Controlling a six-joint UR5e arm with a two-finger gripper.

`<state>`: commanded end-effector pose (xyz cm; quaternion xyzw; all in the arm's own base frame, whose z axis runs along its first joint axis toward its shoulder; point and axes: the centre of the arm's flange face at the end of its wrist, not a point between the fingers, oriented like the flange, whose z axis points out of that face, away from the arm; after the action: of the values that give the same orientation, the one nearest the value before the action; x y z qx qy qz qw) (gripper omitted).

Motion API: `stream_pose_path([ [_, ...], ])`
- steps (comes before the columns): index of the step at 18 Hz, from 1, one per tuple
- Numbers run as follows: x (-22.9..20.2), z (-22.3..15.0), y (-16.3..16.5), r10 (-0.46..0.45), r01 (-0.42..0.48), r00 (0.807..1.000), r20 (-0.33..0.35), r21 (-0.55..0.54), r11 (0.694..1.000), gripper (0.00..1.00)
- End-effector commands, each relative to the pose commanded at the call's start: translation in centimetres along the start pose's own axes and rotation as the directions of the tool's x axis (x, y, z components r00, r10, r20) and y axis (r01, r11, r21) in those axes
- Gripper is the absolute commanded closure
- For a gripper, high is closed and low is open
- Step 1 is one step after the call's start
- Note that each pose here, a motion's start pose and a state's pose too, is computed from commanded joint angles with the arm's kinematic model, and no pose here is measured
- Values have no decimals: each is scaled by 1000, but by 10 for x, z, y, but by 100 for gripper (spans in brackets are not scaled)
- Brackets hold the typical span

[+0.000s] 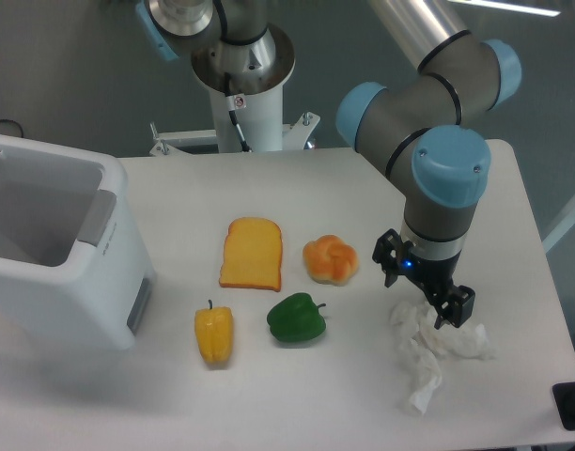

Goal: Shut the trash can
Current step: 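Raise the open gripper and swing it toward the white trash bin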

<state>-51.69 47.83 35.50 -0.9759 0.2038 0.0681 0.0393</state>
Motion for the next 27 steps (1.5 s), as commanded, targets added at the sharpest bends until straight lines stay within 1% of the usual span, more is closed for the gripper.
stream_pose_path([
  [2,3,0,-1,1,-1,1000,-2,0,1000,0],
  [4,9,-10,-1,2,-2,1000,7,3,1000,0],
  [7,39,-19,0,-2,2,1000,1,4,1000,0],
  [10,71,-51,0,-2,2,1000,28,16,1000,0],
  [13,100,-82,-8,-16,14,998,60,29,999,0],
  [16,127,-108,-31,17,-20,996,87,45,999,0],
  [17,138,-122,-37,-5,-1,995,98,63,998,0],
  [19,161,-143,-46,-72,61,995,76,139,988,0],
  [20,175,-159,-51,-85,72,994,70,169,983,0],
  [22,201,-185,-57,-109,99,993,48,186,978,0],
  [25,258,-214,-90,-85,79,996,22,209,975,0],
  [27,287,-228,-101,-125,117,992,21,232,966,0],
])
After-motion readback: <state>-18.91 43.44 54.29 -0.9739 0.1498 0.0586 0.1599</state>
